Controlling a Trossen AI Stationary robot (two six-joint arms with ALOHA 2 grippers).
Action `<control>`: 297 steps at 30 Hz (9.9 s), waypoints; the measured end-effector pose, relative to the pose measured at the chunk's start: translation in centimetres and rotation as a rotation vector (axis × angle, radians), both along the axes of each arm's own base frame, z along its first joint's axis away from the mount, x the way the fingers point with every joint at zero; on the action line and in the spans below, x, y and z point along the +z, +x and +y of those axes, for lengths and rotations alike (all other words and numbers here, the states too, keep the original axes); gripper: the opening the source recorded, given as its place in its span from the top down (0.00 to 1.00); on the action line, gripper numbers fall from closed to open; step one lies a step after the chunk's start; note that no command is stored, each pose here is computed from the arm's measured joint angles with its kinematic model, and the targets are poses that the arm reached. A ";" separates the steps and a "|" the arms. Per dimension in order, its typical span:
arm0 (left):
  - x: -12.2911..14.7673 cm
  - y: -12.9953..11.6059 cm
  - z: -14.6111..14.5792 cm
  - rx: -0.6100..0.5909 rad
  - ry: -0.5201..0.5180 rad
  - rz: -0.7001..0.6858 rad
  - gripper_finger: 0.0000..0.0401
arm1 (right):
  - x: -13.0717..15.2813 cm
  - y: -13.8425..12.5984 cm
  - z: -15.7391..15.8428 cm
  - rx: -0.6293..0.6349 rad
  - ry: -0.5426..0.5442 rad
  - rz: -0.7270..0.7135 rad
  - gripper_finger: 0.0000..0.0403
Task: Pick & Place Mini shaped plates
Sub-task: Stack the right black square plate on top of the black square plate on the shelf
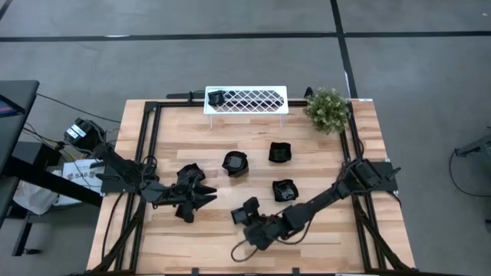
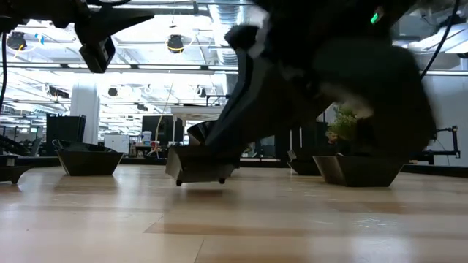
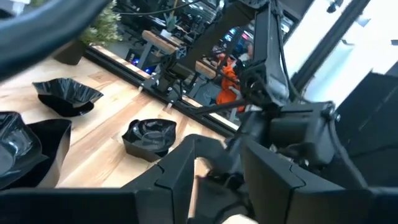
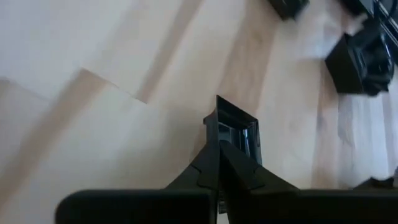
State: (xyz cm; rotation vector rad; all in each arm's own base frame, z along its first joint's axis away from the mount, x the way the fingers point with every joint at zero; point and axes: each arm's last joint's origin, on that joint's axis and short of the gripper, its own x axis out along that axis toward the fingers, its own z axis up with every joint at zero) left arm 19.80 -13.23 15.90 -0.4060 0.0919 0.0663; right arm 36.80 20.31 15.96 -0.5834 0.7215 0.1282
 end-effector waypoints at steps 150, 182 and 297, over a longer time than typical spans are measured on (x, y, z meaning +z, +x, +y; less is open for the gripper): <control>-1.1 9.6 -5.6 -0.349 0.533 0.144 0.97 | 8.0 -8.6 -4.6 0.158 0.537 -0.415 1.00; -1.5 9.5 -5.4 -0.284 0.564 0.198 0.98 | 8.2 -12.0 -1.3 -0.124 0.008 -0.565 0.60; 3.5 7.7 27.9 0.276 1.155 0.943 0.98 | 2.3 -8.2 -16.6 -0.489 0.022 -0.355 0.70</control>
